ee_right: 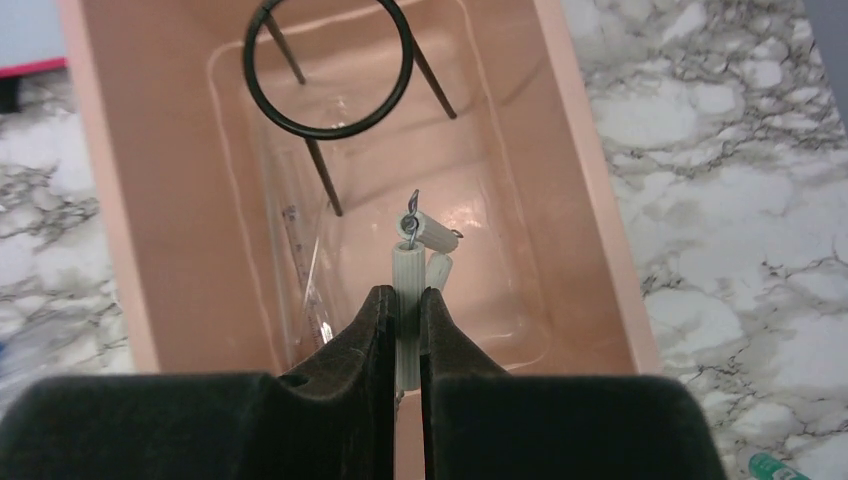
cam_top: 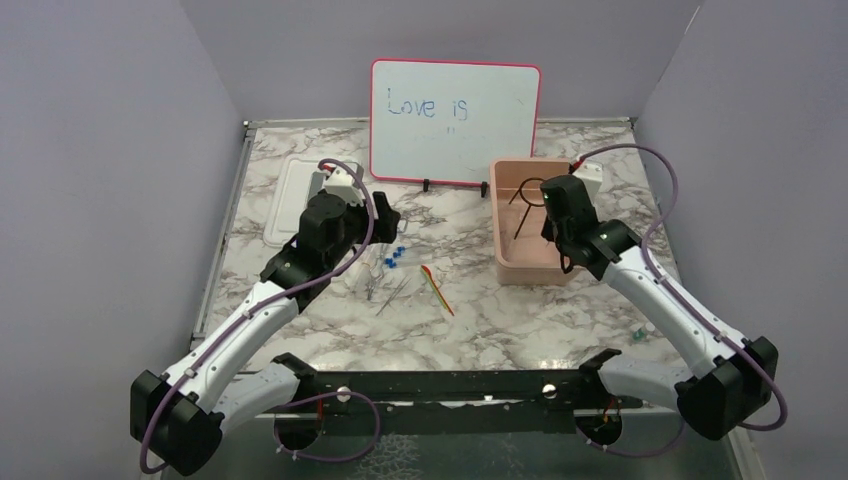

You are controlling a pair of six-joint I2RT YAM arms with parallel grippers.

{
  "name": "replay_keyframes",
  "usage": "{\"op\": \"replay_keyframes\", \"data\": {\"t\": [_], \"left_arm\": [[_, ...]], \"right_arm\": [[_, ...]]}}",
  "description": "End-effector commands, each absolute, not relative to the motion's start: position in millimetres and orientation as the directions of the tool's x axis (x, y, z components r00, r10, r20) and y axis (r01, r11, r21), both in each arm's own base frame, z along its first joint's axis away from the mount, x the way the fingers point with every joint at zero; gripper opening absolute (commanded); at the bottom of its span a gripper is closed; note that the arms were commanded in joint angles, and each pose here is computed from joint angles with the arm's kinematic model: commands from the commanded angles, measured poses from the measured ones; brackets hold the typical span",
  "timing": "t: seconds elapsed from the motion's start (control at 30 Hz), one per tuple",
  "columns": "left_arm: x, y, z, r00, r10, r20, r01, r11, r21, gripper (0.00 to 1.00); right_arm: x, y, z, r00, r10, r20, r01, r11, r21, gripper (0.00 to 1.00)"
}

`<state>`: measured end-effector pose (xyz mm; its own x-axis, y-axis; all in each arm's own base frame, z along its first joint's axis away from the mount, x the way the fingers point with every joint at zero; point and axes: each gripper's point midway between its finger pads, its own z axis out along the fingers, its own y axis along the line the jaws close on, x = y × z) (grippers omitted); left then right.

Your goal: Organize the chemistry lab equipment

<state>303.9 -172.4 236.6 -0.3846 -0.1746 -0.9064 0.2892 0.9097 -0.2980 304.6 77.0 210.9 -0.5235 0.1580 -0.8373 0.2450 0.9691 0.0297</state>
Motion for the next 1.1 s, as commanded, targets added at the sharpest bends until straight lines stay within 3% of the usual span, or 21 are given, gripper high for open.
{"op": "replay_keyframes", "data": {"t": [0.0,0.57,0.8,1.07], "left_arm": [[304.0,-179.3,231.4,-0.402,-0.178,-0.898,0.313,0.895,-0.317,0.86],[303.0,-175.6,221.9,-0.419,-0.163,-0.893,0.294,0.906,-0.304,0.86],[302.0,-172.8,213.7,-0.44,-0.152,-0.885,0.276,0.915,-0.294,0.86],[301.9,-171.7,210.8,-0.449,-0.148,-0.881,0.268,0.918,-0.291,0.86]], "right_arm": [[305.3,72.3,165.7,-0.6,0.22,-0.769,0.314,0.949,0.026,0.01],[311.6,53.5,84.1,-0.709,0.247,-0.66,0.374,0.926,-0.055,0.02],[321.7,67.8,92.5,-0.703,0.257,-0.663,0.335,0.942,0.011,0.25],[326.6,80.9,138.2,-0.661,0.261,-0.703,0.267,0.958,0.105,0.43]]}}
